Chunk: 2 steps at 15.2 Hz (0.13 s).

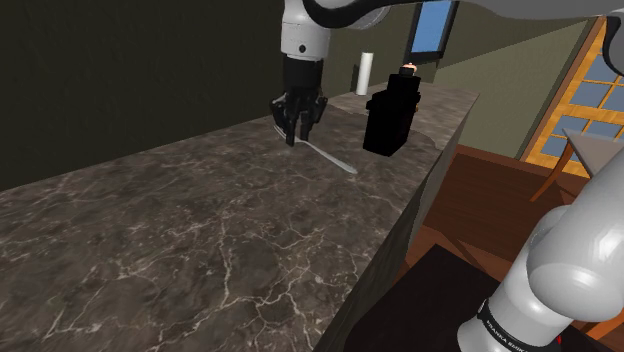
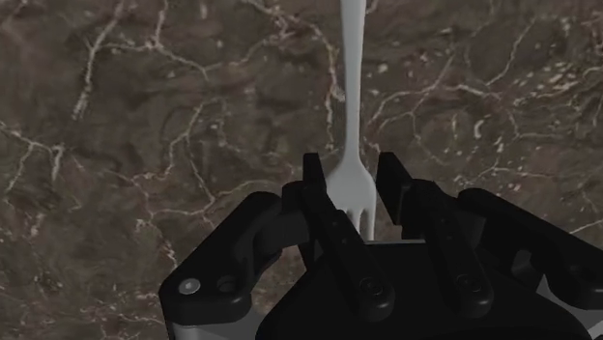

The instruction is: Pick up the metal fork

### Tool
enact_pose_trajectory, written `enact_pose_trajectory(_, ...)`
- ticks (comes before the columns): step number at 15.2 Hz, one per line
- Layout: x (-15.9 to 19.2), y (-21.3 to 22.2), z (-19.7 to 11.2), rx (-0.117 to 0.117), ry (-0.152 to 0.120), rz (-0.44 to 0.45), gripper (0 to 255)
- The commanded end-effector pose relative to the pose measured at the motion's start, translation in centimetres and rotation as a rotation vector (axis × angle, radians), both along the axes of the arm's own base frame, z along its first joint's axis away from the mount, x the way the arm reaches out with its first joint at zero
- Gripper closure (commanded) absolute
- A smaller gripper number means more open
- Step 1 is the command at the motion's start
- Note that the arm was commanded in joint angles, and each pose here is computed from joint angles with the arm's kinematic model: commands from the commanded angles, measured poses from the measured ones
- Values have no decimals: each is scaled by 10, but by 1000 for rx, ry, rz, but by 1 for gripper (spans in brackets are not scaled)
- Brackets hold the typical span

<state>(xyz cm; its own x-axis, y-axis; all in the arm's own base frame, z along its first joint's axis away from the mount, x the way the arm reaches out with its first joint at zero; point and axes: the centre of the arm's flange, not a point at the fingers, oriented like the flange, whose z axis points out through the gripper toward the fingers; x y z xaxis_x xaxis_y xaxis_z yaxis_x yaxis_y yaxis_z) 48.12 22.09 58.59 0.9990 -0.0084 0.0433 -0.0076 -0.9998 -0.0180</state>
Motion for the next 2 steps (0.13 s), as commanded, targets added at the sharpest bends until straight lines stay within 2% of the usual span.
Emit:
enact_pose_trajectory(1, -1, 0, 7, 0, 0, 0, 255)
enact_pose_trajectory(2, -1, 0, 7, 0, 0, 0, 255)
